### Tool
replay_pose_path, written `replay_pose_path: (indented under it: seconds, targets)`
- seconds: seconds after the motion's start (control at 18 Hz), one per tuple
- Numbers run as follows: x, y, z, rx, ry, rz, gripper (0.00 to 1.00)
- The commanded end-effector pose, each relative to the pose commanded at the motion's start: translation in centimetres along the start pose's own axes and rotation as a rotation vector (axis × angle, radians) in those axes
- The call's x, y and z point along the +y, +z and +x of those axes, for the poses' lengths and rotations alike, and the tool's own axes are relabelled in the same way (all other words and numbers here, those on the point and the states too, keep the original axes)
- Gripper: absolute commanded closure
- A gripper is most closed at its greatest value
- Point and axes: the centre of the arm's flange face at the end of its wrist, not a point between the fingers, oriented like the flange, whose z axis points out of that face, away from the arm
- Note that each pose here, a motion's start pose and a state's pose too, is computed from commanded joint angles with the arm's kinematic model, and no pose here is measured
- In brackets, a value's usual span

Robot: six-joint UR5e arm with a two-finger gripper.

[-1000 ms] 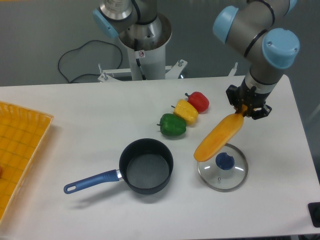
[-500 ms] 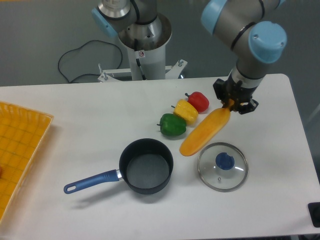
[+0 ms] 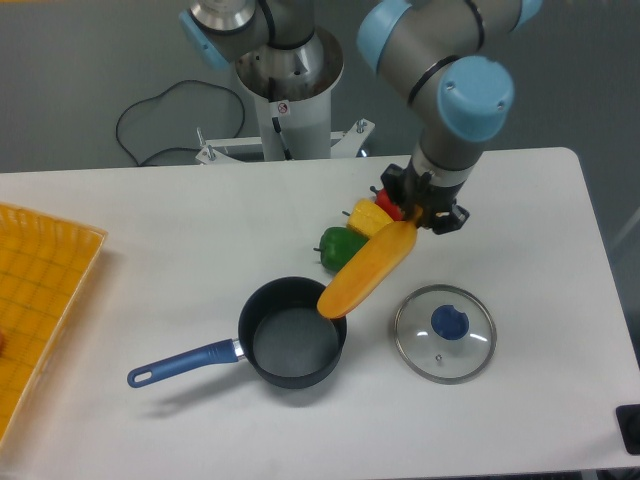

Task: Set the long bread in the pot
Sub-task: 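Carry the held bread toward the dark blue saucepan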

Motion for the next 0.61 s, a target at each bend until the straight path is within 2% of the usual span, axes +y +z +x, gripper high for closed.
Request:
replay_pose_path:
  seconds: [0.22, 0.39, 0.61]
  targets:
    - [-1.0, 0.3, 0.7, 0.003, -0.006, -0.006, 0.81]
    - [-2.0, 1.6, 1.0, 0.002, 0.008, -0.062, 0.81]
    - [-3.2, 2.7, 1.4, 0.009, -0.016, -0.086, 0.81]
